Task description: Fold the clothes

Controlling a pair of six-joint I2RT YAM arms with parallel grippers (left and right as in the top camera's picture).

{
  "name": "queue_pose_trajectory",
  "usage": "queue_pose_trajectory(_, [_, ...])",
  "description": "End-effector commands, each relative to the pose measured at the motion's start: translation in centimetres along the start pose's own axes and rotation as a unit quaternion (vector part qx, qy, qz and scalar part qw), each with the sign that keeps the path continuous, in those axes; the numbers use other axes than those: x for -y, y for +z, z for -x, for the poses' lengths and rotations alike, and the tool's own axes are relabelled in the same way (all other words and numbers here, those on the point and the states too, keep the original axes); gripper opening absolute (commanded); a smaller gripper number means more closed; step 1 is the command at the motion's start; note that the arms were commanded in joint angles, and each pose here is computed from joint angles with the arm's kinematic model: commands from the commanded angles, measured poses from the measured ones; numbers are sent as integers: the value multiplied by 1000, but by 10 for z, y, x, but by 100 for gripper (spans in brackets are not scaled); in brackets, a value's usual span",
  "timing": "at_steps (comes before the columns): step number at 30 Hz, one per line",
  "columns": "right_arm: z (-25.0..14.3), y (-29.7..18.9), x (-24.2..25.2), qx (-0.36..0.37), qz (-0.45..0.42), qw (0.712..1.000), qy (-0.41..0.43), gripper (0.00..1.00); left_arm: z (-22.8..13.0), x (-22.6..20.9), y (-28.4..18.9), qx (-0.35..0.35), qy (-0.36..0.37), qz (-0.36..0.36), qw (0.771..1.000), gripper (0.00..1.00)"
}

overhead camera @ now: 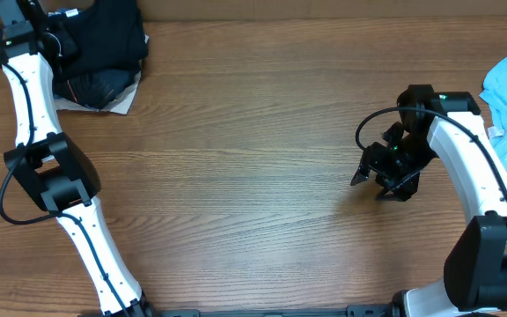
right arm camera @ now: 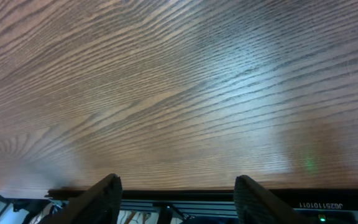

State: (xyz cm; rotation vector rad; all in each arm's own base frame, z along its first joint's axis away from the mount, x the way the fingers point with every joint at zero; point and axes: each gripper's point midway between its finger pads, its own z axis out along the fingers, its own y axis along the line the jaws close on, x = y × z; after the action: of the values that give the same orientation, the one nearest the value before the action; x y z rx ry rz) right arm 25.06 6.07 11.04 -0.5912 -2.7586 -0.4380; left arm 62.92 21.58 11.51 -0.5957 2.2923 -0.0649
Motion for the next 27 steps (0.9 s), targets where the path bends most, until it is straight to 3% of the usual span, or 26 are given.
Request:
queue_pose_trajectory(1, [-4, -4, -3, 8, 8, 1000, -9, 64, 65, 41, -80, 81, 11, -67, 994, 92])
queue_pose_trajectory(2, [-4, -4, -3, 8, 8, 1000, -9, 64, 78, 52, -104, 99, 17, -84, 991, 100])
queue_pose_trajectory(5, [-2, -5, -6, 13, 14, 1000, -7, 64, 103, 77, -163, 135, 21, -130, 982, 100])
queue_pose_trajectory(6, [-1, -7, -9, 20, 23, 999, -9, 65, 112, 93, -202, 151, 31, -162, 975, 100])
queue_pose_trajectory(11, [1, -30, -20, 69, 45, 996, -28, 65, 118, 122, -293, 177, 53, -216, 959, 100])
queue_pose_trajectory(17, [-17, -77, -31, 154, 79, 983, -64, 66, 75, 138, -380, 125, 48, -251, 959, 100])
queue_pose_trajectory(27, [-93, -136, -18, 292, 123, 943, -104, 69, -11, 139, -505, 90, 83, -246, 961, 100])
